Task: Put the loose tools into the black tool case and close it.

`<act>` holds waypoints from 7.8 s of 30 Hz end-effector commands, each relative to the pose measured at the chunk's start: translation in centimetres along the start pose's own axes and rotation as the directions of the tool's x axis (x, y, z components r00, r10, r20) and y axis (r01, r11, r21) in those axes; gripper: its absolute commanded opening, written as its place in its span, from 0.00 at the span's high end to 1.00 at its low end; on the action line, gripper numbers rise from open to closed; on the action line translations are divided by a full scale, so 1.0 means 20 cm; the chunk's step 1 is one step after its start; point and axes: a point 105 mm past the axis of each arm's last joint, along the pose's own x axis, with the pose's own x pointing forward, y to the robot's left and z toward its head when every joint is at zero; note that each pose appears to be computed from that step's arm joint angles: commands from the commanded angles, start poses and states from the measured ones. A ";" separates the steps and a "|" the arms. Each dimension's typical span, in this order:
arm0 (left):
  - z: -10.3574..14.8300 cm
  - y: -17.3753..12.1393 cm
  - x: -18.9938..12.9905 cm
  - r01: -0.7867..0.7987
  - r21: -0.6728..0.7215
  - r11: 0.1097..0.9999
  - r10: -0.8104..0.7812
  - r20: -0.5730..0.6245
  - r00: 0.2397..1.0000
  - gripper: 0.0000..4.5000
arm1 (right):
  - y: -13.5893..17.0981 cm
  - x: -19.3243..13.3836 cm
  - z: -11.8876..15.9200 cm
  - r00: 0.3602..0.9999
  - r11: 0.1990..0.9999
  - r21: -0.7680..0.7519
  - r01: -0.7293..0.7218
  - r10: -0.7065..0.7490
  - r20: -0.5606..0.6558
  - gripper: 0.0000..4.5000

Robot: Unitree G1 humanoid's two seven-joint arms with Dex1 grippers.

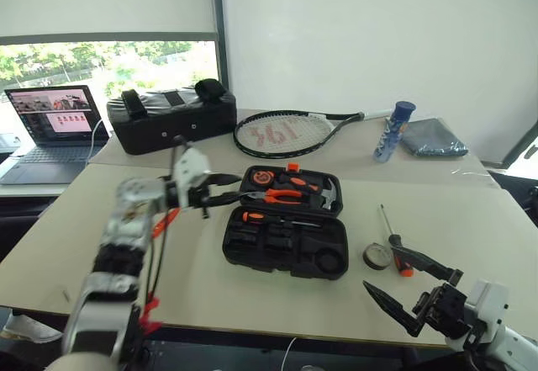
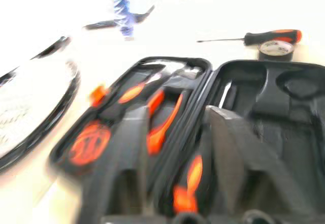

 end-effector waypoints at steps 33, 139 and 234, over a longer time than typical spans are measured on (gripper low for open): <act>-0.23 0.27 -0.35 -0.505 -0.166 0.847 0.320 -0.599 0.734 0.02 | 0.05 0.17 0.07 0.983 0.984 0.033 -0.176 0.173 0.067 0.00; -0.07 -0.46 -0.24 0.099 -0.084 0.992 -0.094 0.063 0.994 0.00 | -0.29 0.78 -0.16 0.448 0.816 0.030 -0.577 0.347 -0.824 0.81; -0.27 -0.38 -1.01 -0.594 -0.192 0.781 0.560 -0.205 0.803 0.00 | -0.17 0.39 0.11 0.922 0.922 0.037 -0.386 0.386 -0.004 0.28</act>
